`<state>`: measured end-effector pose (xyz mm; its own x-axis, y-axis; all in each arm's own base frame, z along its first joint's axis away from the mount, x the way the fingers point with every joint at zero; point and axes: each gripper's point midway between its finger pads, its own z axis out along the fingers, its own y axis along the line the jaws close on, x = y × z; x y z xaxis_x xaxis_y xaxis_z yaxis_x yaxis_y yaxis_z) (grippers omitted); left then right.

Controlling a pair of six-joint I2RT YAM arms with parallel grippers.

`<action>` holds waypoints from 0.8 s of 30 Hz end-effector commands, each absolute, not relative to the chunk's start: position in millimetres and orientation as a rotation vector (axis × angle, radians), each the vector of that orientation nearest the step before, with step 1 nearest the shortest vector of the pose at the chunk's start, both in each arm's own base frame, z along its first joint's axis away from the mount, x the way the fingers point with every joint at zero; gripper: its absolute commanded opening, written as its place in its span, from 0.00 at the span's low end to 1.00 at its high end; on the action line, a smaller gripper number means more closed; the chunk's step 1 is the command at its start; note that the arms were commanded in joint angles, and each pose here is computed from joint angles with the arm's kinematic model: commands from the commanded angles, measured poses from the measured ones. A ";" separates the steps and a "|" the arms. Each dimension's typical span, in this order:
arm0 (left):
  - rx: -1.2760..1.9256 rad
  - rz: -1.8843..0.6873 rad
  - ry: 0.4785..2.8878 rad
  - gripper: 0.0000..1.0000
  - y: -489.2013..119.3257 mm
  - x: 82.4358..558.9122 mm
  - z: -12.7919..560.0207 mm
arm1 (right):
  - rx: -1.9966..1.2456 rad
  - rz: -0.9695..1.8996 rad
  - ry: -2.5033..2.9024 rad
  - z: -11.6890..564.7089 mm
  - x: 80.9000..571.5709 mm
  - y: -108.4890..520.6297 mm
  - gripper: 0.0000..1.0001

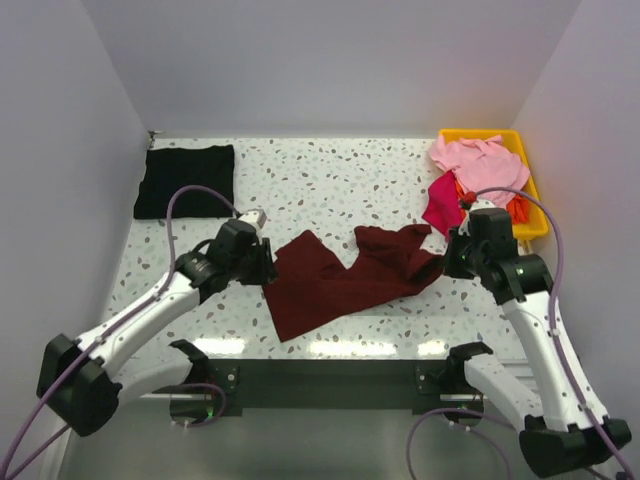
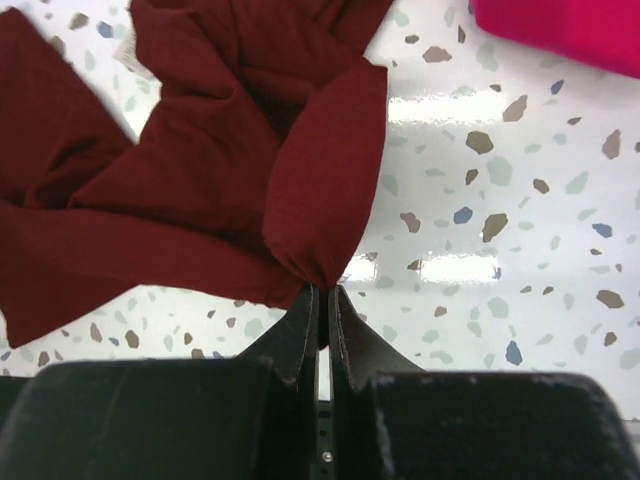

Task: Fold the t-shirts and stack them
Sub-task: Flatten the tshirt out

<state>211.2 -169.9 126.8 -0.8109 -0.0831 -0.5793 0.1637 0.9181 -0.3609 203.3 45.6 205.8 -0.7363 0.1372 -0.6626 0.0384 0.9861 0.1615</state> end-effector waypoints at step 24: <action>-0.038 -0.256 2.607 0.62 -178.8 119.0 27.5 | 0.172 0.214 2.402 150.5 251.4 58.9 0.00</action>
<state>119.8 -182.2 31.1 -0.8667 0.0364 -0.4975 0.1488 0.9708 -0.1881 242.1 54.7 143.4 -0.7700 0.1656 -0.6161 0.0760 0.9827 0.1691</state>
